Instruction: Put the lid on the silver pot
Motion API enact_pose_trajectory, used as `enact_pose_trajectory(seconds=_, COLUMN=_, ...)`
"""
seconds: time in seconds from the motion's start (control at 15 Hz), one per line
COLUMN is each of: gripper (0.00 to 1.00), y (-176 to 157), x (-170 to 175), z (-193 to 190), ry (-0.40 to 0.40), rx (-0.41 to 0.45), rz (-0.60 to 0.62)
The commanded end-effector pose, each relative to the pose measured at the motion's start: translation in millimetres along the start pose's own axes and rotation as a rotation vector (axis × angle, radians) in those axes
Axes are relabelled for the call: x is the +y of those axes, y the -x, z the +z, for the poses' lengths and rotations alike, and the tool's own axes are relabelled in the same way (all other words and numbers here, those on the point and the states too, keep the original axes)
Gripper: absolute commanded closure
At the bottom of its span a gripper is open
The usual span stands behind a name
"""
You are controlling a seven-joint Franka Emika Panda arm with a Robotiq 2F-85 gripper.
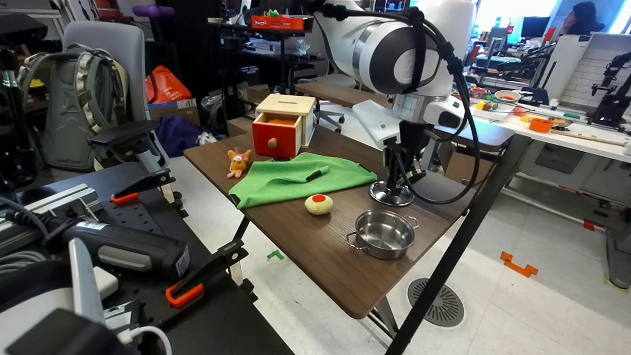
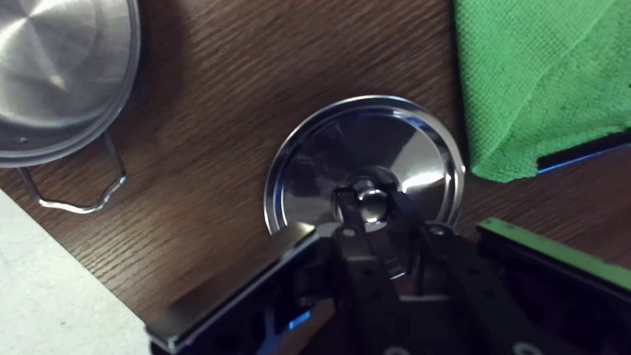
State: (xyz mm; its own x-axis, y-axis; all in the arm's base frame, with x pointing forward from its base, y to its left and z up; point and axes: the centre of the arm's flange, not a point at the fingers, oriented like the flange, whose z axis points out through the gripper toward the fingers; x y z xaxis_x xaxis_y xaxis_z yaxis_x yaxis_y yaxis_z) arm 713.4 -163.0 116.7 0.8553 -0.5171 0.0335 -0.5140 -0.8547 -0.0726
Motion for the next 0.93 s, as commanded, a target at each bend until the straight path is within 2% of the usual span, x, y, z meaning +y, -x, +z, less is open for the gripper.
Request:
enact_pose_trajectory(seconds=0.0, gripper=0.95, y=2.1, x=-1.2, z=-16.5, ry=-0.026, rx=-0.007, rz=0.01)
enact_pose_trajectory(seconds=0.27, gripper=0.95, y=18.7, x=5.5, z=-46.2, ry=-0.056, rx=0.0, rz=0.008)
enact_pose_trajectory(seconds=0.53, gripper=0.95, y=41.4, x=20.9, z=-75.9, ry=-0.041, rx=-0.021, rz=-0.016)
enact_pose_trajectory(seconds=0.87, gripper=0.95, y=68.9, x=58.6, z=-82.3, ry=-0.021, rx=-0.058, rz=-0.043)
